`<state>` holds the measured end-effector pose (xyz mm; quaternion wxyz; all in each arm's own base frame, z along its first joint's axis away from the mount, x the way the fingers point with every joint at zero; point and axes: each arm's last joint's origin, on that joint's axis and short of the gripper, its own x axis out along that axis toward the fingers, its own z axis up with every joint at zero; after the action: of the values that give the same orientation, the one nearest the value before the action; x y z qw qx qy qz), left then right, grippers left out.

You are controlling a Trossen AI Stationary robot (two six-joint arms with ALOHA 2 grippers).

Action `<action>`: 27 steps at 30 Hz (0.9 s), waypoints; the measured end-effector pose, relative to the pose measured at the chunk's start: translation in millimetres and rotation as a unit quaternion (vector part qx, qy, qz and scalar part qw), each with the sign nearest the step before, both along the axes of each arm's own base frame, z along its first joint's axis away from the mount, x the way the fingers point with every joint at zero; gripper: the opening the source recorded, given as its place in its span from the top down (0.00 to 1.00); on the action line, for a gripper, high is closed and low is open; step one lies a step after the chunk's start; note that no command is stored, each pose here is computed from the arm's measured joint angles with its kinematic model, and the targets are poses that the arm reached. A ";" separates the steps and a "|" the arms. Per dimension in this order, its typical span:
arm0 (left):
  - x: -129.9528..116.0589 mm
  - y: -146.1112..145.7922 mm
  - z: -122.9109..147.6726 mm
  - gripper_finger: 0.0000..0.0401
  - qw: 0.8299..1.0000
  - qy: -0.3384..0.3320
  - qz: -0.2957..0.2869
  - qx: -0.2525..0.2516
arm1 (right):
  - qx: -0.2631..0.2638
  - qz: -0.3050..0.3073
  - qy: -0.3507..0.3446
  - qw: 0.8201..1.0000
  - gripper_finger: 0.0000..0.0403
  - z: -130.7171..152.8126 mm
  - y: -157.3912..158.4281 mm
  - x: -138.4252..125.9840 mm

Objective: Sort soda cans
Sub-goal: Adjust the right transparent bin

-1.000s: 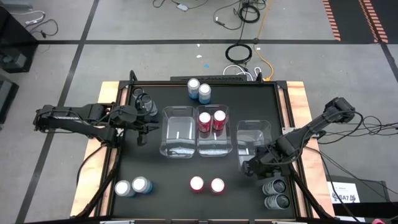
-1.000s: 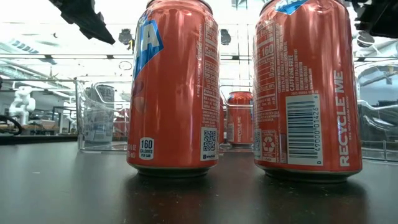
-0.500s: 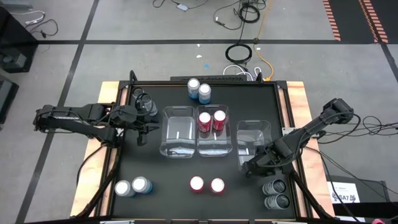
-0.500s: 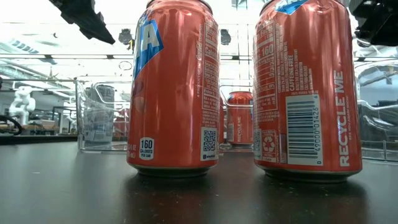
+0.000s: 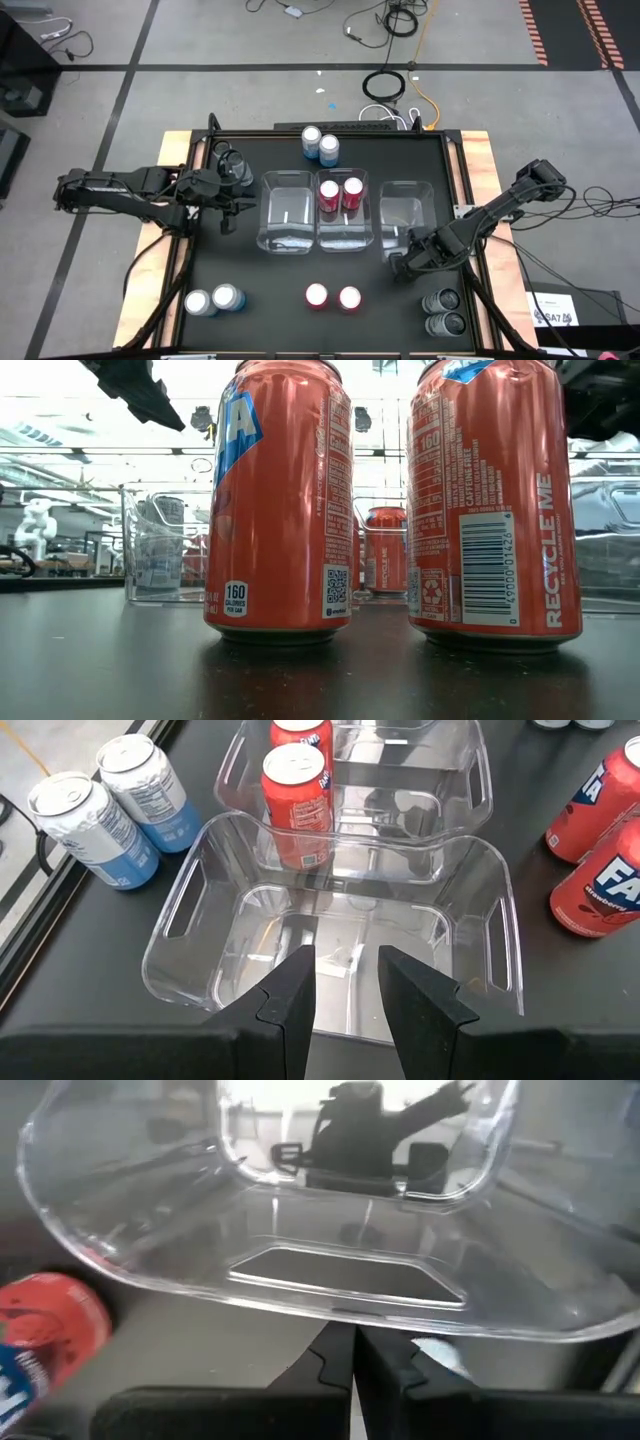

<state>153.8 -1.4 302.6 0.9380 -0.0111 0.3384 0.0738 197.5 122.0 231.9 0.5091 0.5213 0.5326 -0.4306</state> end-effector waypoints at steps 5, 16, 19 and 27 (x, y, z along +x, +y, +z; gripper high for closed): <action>0.0 0.0 0.0 0.69 1.000 0.000 0.001 -0.001 | -0.035 0.007 0.009 0.999 1.00 -0.6 -3.9 -3.5; 0.0 0.0 0.0 0.69 1.000 0.000 0.000 -0.001 | -0.078 0.017 -0.002 0.997 1.00 -0.7 -12.5 -1.1; 0.1 0.0 0.0 0.69 1.000 0.000 0.001 -0.001 | -0.081 0.022 0.003 0.996 1.00 -0.6 -14.8 -1.3; 0.1 0.0 0.0 0.69 1.000 0.000 0.001 -0.001 | -0.090 0.023 0.002 0.996 1.00 -0.5 -17.8 -0.4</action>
<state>153.8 -1.4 302.5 0.9381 -0.0124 0.3381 0.0742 197.2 104.2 231.4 0.5628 0.4597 0.5046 -0.4661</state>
